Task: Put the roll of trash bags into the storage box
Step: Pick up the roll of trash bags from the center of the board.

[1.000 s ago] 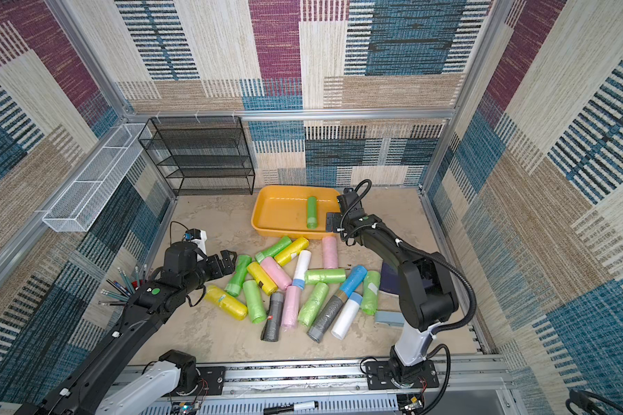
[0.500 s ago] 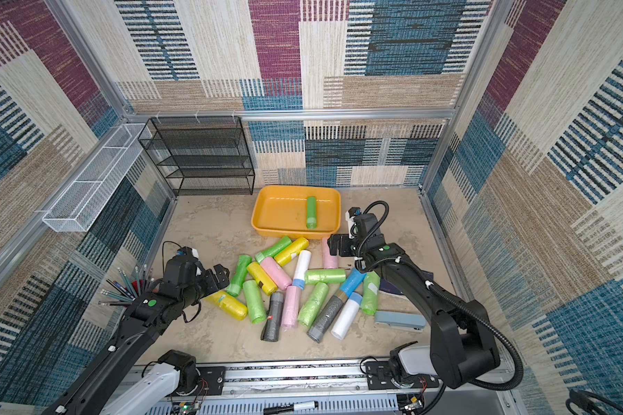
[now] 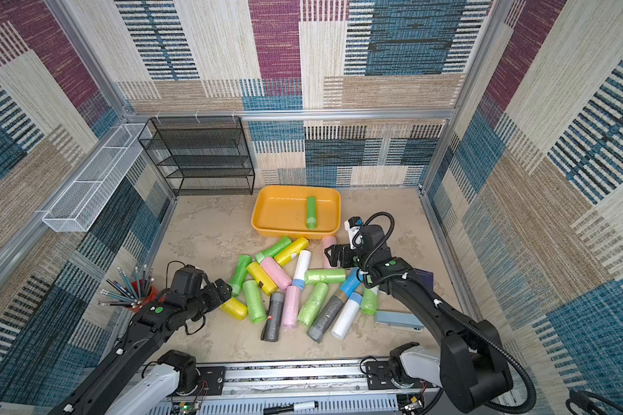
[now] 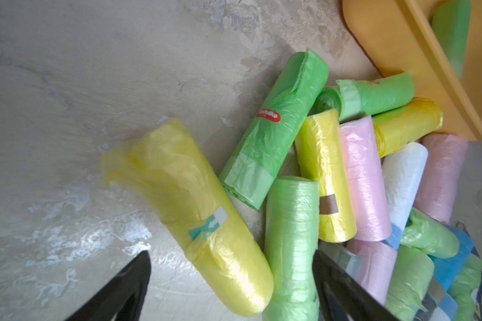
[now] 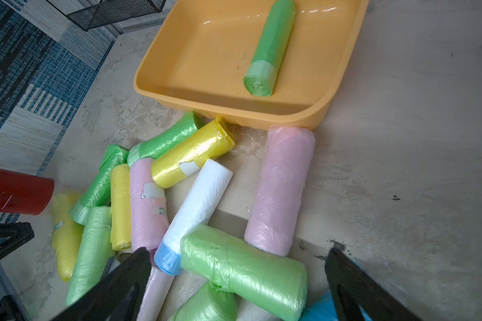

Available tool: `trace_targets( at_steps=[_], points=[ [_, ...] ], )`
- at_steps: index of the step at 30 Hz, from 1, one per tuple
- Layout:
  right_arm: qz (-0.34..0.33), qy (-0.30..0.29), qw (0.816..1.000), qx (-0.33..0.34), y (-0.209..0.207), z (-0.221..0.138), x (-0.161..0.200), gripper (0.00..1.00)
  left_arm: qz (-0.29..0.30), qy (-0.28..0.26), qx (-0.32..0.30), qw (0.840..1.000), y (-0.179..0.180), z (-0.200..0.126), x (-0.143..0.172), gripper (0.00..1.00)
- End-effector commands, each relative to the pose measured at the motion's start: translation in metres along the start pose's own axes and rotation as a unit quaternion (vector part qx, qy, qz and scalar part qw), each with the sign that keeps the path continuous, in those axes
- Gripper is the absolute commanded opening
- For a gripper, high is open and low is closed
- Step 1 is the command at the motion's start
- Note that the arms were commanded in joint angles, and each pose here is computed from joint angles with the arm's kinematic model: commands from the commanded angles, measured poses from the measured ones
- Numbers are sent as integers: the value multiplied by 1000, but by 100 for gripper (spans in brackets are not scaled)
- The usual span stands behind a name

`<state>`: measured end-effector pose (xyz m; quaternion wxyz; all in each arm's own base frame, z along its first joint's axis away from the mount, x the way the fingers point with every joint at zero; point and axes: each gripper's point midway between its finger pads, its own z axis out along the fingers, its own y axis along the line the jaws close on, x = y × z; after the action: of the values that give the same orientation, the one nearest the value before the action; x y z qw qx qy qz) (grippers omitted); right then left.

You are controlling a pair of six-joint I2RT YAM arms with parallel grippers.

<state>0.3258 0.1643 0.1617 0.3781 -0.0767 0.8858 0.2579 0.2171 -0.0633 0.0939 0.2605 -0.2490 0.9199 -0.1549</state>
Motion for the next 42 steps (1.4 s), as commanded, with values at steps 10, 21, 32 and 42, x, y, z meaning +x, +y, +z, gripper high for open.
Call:
trace_targets(
  at_steps=[10,21,32,42],
  points=[
    [3,-18,999,-34,8,1,3,99,-53,39,-4,998,11,18,23,83],
    [-1,-29,999,-37,10,-3,0,99,-47,42,-41,997,29,31,30,81],
    [-3,-31,999,-37,10,-5,1,99,-37,35,-69,996,38,34,26,80],
    [1,-29,999,-39,10,-3,2,99,-17,35,-77,996,33,40,17,68]
  ],
)
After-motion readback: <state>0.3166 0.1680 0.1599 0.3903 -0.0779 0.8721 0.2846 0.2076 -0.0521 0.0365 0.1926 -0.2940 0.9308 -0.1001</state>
